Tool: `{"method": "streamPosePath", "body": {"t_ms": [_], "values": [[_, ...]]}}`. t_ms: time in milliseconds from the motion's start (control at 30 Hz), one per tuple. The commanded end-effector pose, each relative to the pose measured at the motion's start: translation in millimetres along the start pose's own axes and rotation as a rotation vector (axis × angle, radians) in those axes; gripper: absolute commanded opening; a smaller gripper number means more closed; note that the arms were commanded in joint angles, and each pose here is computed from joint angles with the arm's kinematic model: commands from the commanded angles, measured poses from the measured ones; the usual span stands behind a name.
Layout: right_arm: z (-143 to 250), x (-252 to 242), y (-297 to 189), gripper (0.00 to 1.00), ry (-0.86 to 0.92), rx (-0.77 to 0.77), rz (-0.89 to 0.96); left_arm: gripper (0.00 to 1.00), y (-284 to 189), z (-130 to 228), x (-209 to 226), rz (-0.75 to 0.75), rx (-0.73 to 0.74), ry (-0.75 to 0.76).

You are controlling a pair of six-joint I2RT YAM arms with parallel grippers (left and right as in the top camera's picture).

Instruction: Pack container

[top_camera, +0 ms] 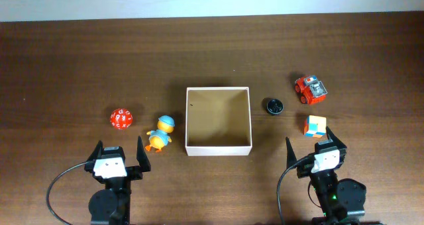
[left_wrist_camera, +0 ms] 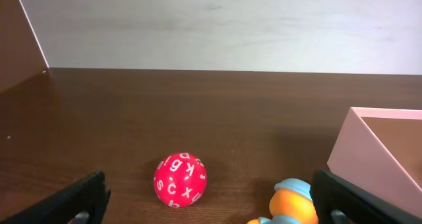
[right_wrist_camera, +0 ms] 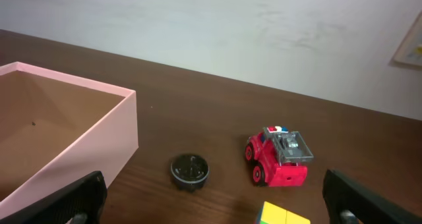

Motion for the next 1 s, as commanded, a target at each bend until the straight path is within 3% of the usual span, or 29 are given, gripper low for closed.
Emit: {"method": "streamPosePath", "body": {"t_ms": [0,733,967], "values": [[3.6,-1.2,0.6,0.99,0.004,0.006,0.008,0.99,0.1,0.9,2.5,-0.014,-0.001,-0.010],[3.1,-2.3,0.6,0.99,0.003,0.004,0.015,0.99,0.1,0.9,2.5,-0.014,-0.001,-0.010],[-28.1,1.9,-1.3,0.99,-0.010,-0.128,-0.007,0.99,0.1,0.9,2.5,-0.014,-0.001,-0.010]]}}
Point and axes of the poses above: each gripper's point midway between its finger pads, its own y axis out along the fingers, its own x axis along the line the jaws close on, z = x × y, the point moved 1 cm from there along -y, back along the fingers, and after that the axes turned 11 degrees about y, right-handed, at the moved point
